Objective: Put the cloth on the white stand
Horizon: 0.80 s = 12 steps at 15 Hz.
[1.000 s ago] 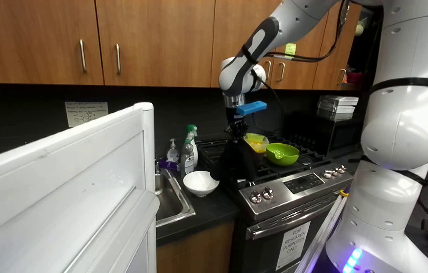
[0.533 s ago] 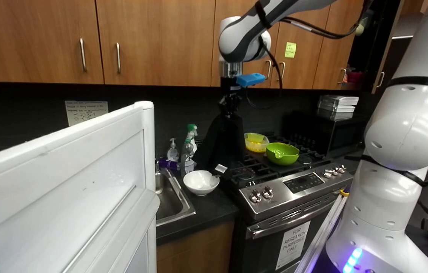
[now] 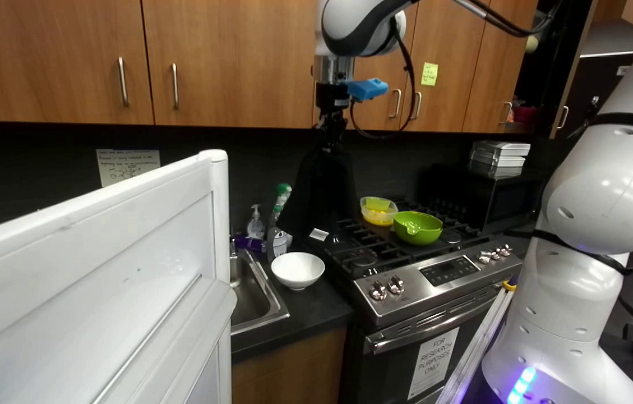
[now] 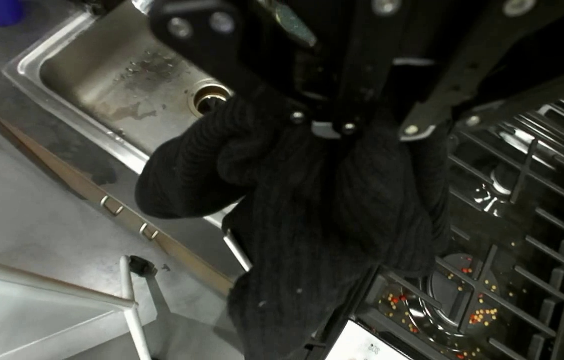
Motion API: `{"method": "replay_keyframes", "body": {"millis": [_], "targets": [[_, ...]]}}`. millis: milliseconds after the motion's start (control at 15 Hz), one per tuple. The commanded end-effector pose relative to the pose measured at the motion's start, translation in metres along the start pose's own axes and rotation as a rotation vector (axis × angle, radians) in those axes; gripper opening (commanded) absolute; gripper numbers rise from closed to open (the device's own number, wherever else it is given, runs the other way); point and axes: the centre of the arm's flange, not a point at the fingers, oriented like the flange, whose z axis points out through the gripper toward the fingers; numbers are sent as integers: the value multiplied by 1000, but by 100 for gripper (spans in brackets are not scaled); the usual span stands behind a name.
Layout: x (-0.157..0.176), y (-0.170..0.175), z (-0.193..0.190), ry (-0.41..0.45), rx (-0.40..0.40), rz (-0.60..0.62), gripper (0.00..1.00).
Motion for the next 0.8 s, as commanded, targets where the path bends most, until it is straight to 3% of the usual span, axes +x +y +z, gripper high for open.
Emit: {"method": "replay_keyframes", "body": {"millis": [0,400,733], "targets": [[-31,-42,-27,19,-15,-125,2],[-66,-92,-55,45,-21,-265,2],[-61,-100,-44,34,-9,-274,10]]}}
